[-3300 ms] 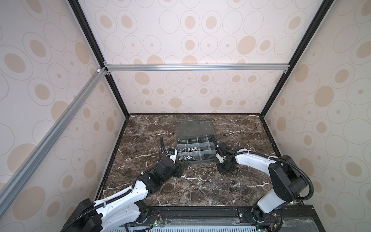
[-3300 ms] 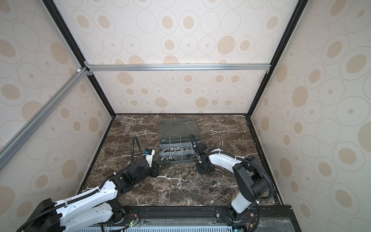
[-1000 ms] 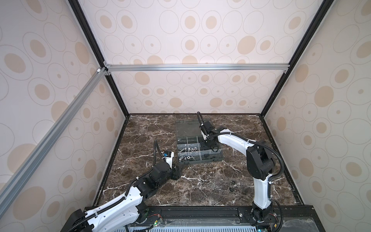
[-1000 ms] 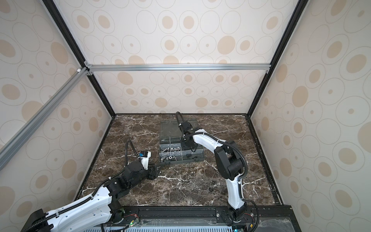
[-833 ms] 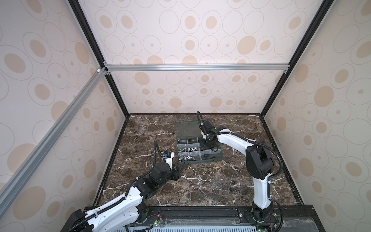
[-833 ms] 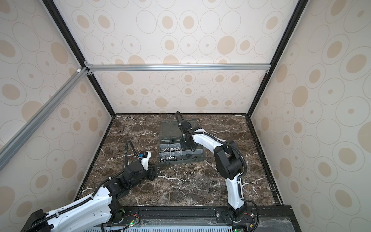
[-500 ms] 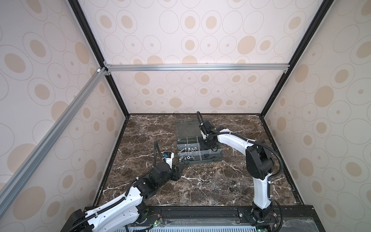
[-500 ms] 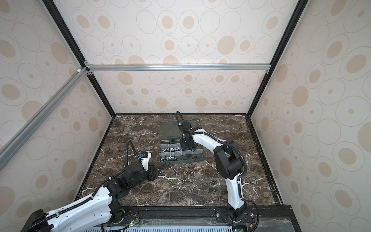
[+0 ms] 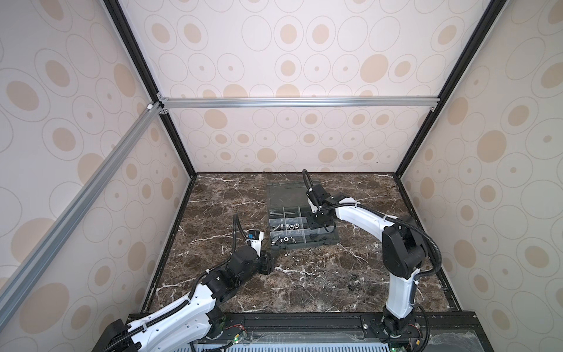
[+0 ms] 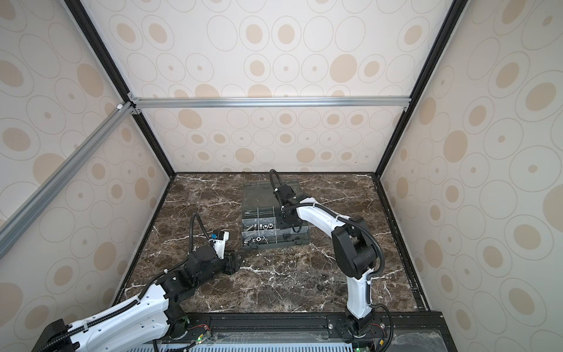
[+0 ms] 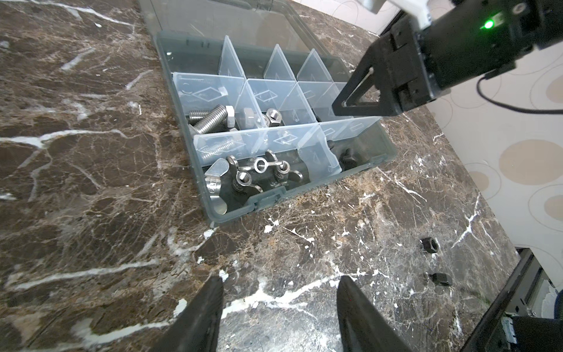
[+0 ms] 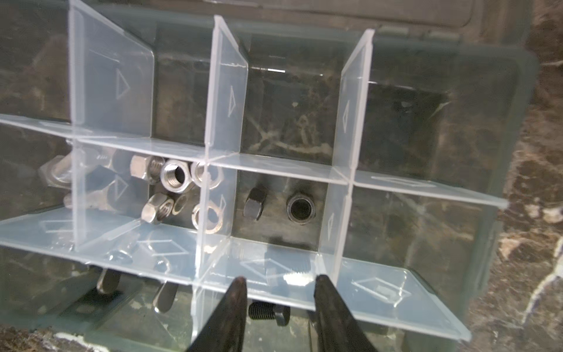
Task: Sort the screws and nuts into containers
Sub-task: Place the nut into the container, then move the screw at the bottom-center of the table.
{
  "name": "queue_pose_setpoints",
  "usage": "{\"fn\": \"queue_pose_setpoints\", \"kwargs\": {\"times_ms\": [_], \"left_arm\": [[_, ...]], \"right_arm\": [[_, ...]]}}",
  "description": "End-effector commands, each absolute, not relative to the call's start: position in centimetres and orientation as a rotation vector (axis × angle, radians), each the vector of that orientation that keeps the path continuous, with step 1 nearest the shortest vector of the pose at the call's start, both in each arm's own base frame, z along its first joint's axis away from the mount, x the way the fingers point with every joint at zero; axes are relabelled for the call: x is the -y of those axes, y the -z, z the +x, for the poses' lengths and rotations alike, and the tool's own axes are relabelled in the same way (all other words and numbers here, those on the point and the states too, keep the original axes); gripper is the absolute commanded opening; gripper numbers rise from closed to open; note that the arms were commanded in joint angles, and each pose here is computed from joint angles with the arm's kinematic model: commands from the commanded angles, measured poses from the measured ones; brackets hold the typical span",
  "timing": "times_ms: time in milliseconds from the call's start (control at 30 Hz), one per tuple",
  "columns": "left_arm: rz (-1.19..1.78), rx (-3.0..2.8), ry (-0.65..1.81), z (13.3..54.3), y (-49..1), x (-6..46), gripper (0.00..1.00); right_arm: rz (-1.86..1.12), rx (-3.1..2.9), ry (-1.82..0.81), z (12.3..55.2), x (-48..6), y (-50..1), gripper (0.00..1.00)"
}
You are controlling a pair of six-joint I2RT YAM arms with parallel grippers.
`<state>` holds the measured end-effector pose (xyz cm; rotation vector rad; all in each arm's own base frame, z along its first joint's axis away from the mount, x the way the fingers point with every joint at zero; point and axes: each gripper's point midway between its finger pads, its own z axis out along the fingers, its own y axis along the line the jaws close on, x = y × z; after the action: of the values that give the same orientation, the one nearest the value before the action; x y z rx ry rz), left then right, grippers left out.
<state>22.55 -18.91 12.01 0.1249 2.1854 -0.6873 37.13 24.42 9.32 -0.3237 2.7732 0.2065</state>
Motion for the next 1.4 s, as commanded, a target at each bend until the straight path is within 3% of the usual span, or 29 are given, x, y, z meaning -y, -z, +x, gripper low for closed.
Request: {"fn": "queue_pose_setpoints", "kwargs": {"times_ms": [0,700,1367], "left_arm": [[0.101,-2.189,0.709,22.4,-12.0,18.8,0.6],[0.235,-2.212,0.689,22.1,-12.0,22.1,0.59],[0.824,-2.256,0.582,17.7,-8.8,35.2,0.58]], "right_arm": [[-0.308,-2.739,-0.197,36.4,-23.7,-10.9,0.4],[-0.121,-2.697,-0.167,32.6,-16.7,-12.6,0.41],[0.094,-2.699,-0.145,29.2,-10.7,-11.0,0.42]]}}
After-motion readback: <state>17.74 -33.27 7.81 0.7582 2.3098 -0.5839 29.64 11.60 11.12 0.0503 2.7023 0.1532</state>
